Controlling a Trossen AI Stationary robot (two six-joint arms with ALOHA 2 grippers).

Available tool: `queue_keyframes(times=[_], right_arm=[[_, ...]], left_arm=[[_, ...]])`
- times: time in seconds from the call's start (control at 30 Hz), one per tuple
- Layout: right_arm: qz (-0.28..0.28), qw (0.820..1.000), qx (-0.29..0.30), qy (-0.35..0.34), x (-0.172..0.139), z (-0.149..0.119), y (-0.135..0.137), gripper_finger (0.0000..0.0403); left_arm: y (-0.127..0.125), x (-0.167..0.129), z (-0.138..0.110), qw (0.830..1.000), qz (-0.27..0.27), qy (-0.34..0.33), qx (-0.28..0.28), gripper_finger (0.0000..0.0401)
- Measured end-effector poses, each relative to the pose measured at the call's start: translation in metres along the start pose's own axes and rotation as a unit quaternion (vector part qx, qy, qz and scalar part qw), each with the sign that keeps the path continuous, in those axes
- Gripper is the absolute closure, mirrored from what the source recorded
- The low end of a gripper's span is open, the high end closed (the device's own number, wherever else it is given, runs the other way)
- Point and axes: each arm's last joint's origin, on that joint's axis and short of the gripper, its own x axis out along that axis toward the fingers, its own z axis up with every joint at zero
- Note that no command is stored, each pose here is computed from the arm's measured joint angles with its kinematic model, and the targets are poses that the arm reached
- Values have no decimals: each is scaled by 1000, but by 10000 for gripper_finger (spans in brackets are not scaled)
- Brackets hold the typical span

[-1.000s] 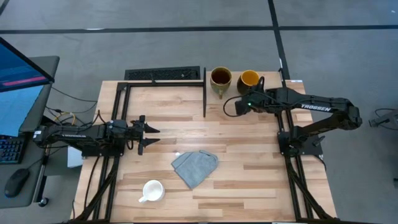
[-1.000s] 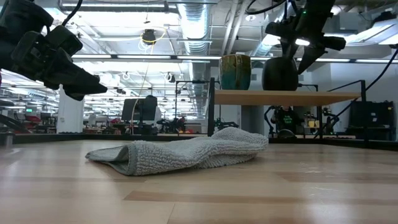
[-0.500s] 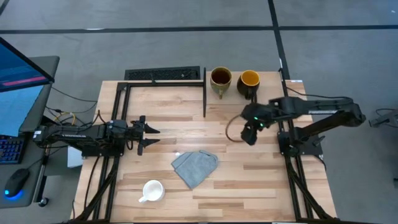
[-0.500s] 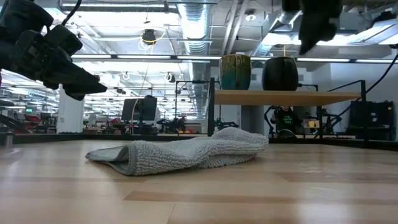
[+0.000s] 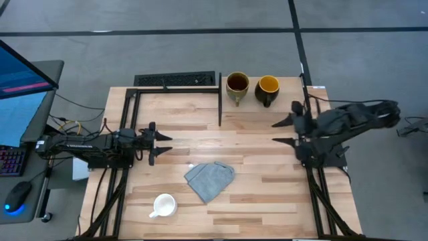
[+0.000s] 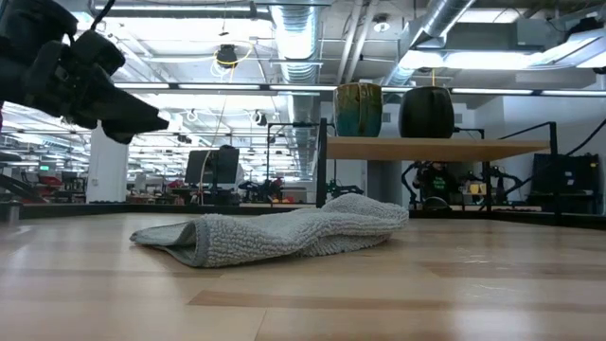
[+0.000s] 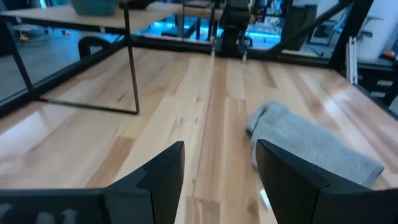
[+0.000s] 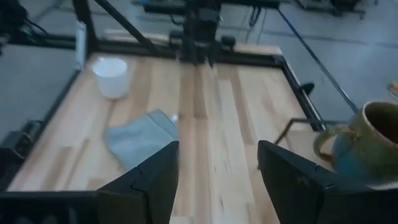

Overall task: Stack small to large cups/mugs on shelf
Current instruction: Put the white mug on the shelf

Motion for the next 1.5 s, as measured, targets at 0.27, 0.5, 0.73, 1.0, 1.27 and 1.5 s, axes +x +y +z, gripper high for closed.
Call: queue_keyframes(times=[0.27,0.5,0.73,1.0,1.27,1.5], right_arm=[[50,996,-45,-59,-7,-27,8,163],[150,977,-24,-150,-4,-79,13,163],[191,963,-11,-188,13,-122,19,163],[179,965,-3,-193,38,-152,22,163],[171,969,19,-180,52,-175,20,163],[184,963,13,-198,56,-187,19,163]], left_arm=[[0,-1,10,998,20,-55,23,211],[1,-1,14,996,29,-73,45,211],[0,-1,15,995,29,-76,54,211],[0,-1,16,994,29,-83,60,211],[0,-2,18,993,30,-92,68,211],[2,-1,15,993,53,-80,67,211]])
